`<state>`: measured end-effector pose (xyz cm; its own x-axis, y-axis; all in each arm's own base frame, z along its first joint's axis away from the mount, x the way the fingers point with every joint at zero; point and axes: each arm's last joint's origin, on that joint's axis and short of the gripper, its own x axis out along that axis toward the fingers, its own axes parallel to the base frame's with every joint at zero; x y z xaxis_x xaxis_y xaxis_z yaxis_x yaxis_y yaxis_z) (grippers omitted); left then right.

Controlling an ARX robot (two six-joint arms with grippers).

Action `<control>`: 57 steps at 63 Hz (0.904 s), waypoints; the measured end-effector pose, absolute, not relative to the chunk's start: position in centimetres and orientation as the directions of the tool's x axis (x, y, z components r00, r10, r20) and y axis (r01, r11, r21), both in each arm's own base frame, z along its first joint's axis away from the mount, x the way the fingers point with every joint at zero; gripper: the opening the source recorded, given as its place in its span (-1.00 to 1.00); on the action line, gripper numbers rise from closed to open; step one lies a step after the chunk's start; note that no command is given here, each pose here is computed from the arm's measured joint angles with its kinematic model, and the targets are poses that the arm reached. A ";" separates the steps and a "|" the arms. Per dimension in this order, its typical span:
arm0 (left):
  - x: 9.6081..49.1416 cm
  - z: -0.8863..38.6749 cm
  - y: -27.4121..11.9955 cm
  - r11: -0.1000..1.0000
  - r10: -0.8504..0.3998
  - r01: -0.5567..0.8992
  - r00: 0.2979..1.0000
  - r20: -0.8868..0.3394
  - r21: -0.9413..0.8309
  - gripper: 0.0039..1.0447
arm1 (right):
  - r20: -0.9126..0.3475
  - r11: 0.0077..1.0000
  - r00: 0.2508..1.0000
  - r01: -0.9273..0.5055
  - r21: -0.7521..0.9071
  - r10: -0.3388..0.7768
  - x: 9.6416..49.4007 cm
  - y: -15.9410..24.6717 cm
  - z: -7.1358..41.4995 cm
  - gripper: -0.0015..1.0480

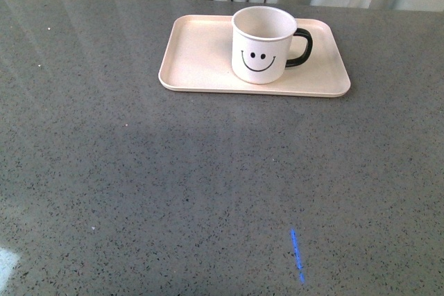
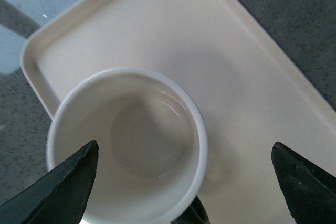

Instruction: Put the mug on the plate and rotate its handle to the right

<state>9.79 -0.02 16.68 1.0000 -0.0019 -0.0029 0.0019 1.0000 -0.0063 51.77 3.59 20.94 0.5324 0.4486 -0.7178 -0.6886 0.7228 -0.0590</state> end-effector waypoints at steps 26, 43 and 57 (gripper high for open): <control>9.8 16.7 0.0 1.000 -0.002 0.002 1.000 -0.003 -0.006 0.83 | -0.406 0.930 0.889 -0.310 -0.197 0.210 45.7 2.8 23.7 0.49; 9.8 16.7 0.0 1.000 -0.002 0.002 1.000 -0.003 -0.006 0.83 | 0.038 1.000 0.999 0.003 -0.020 -0.002 33.4 1.1 21.7 -0.58; 9.8 16.7 0.0 1.000 -0.002 0.002 1.000 -0.003 -0.006 0.83 | -0.012 1.000 1.000 0.000 -0.011 0.000 27.8 0.1 19.0 -0.97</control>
